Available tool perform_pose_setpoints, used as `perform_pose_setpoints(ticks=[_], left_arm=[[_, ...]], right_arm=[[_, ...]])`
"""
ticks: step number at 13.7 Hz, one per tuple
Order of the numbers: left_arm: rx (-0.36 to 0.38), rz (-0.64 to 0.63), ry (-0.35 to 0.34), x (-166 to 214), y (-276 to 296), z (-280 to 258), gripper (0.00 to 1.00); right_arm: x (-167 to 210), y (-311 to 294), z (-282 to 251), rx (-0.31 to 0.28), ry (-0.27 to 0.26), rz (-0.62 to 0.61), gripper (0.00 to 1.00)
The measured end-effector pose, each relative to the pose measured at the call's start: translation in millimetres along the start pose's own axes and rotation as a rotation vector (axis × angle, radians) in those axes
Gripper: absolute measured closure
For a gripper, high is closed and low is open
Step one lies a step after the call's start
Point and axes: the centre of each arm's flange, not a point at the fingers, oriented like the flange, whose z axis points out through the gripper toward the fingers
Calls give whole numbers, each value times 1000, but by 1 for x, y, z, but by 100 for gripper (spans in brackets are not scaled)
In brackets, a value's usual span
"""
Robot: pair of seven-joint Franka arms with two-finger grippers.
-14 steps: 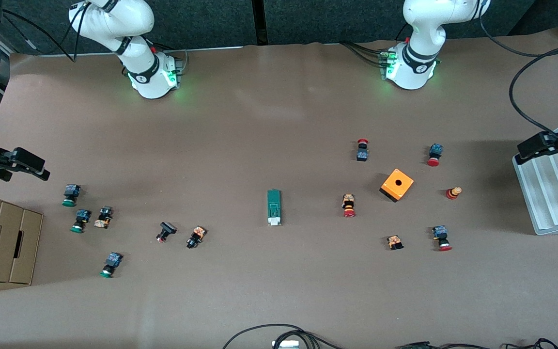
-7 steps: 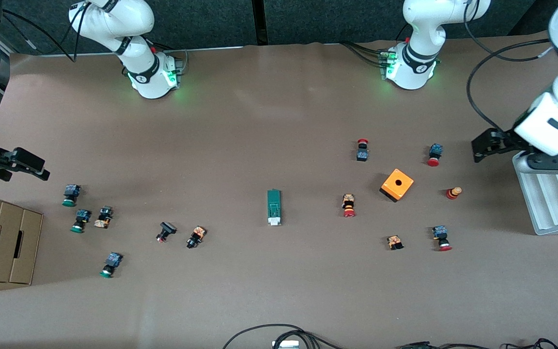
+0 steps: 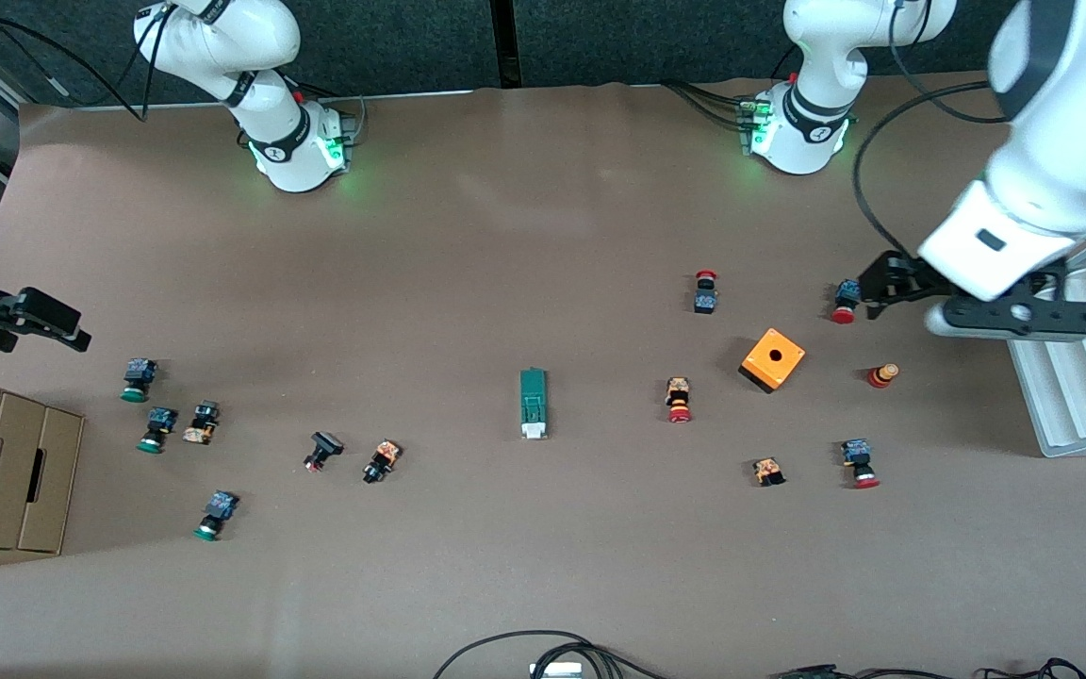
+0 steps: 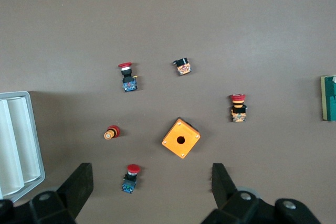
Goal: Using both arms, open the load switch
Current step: 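Move the left gripper over toward the green load switch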
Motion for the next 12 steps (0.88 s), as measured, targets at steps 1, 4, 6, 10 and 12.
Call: perform_pose_setpoints(ticks=[1,4,6,10,12], left_arm=[[3,-17,19,-1,17,-3,0],[-23,-58,99,-6,75,-14,0],[-23,-62,152,-10,117,-15,0],[5,-77,288,-27,212,-3,0],[38,-80,359,-40,256,13,0]], right_arm=[[0,4,0,-1,0,6,0],[-1,26,0,-4,-1,45,0],[-2,36,1,-6,-5,62,0],[3,26,23,-5,-63,44,0],[3,24,30,-4,-85,40,0]])
